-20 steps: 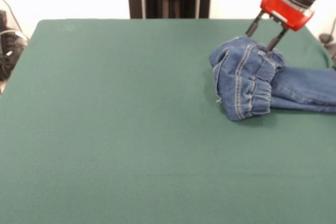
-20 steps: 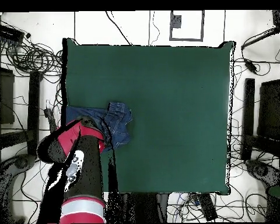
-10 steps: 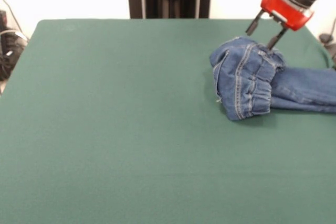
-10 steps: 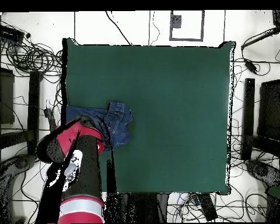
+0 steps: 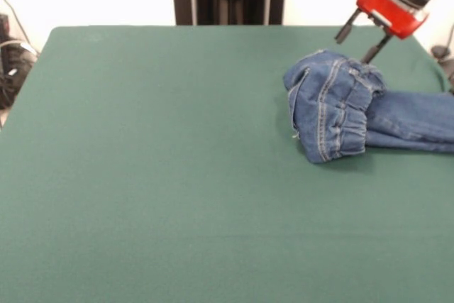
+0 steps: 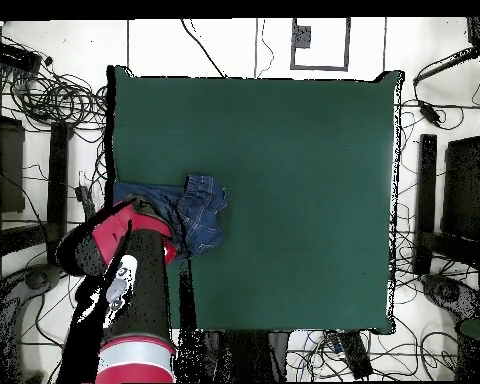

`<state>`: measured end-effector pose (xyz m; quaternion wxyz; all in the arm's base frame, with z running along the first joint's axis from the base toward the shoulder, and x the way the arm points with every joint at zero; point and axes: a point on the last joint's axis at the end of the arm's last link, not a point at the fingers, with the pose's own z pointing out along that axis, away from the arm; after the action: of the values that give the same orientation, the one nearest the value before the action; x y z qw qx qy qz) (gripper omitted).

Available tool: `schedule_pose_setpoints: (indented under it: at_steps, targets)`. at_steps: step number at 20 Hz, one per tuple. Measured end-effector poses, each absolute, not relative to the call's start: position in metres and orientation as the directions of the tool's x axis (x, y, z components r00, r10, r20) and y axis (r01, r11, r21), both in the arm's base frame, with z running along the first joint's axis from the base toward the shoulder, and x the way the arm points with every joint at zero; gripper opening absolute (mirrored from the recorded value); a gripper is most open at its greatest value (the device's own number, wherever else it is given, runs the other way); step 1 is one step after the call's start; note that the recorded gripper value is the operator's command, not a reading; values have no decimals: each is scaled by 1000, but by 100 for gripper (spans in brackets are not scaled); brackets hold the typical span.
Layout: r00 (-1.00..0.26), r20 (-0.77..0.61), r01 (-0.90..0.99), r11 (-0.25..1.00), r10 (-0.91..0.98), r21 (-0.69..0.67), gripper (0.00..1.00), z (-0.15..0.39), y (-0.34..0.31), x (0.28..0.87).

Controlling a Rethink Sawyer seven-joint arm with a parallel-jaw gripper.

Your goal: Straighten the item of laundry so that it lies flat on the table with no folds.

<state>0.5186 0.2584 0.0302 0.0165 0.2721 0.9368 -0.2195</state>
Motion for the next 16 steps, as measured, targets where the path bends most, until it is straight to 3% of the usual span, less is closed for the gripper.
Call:
schedule_pose_setpoints:
  at_steps: [16]
  targets:
    - [-851,-160,520,761,500,-387,100,0,271,542]
